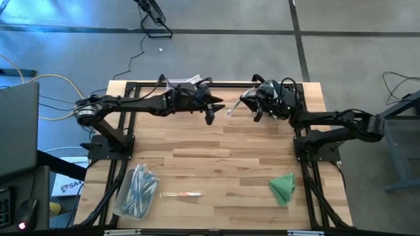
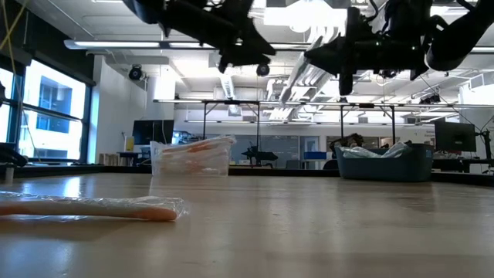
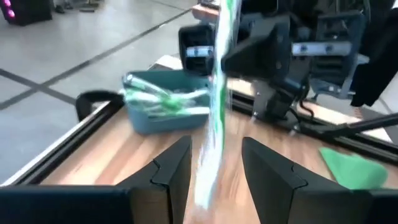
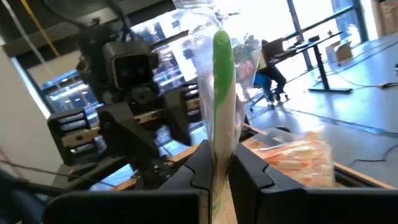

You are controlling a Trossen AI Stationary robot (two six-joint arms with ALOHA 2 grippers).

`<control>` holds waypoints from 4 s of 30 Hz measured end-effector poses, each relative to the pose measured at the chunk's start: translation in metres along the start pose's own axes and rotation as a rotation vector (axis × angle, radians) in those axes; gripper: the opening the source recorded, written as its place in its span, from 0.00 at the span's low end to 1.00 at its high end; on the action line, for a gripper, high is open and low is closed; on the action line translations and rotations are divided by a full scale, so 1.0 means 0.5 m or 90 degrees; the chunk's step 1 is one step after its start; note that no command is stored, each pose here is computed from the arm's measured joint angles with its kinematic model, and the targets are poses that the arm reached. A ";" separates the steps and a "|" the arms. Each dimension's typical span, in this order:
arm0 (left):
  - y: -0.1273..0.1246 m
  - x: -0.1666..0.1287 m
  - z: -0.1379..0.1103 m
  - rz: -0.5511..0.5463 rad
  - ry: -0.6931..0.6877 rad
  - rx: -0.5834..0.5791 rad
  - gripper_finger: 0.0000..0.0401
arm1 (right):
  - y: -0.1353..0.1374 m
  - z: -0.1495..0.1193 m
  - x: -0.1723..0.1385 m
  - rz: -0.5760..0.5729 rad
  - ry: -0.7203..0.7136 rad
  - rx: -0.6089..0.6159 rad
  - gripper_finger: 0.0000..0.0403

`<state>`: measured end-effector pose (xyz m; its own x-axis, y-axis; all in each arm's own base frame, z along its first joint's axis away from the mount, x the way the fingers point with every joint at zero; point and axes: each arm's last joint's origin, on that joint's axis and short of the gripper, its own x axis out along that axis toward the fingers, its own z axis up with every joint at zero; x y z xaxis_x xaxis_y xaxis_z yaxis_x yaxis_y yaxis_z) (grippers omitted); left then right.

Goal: Pick & Place Toothbrushes
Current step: Put the green toothbrush into the blue bin, then put the orange toothbrush into the transparent bin

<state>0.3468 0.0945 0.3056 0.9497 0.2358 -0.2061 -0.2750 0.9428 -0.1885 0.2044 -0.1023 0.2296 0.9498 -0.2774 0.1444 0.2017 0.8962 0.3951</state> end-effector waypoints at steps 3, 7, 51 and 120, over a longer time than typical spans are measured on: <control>0.001 -0.032 -0.005 -0.002 -0.031 -0.004 0.35 | -0.007 0.003 -0.002 -0.017 -0.007 0.002 0.05; 0.003 -0.077 -0.016 -0.002 -0.086 -0.015 0.35 | -0.015 0.011 -0.007 -0.037 -0.014 0.002 0.05; 0.012 -0.147 -0.052 0.037 -0.093 -0.052 0.35 | -0.026 0.090 -0.053 -0.762 0.426 -0.132 0.05; 0.012 -0.146 -0.053 0.037 -0.089 -0.052 0.35 | -0.059 0.052 -0.034 -0.713 0.518 -0.014 0.43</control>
<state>0.2718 0.0765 0.2941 0.9419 0.3250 -0.0851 -0.3358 0.9055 -0.2595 0.1761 -0.1330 0.2390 0.1495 -0.5741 -0.8050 0.9385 0.3388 -0.0673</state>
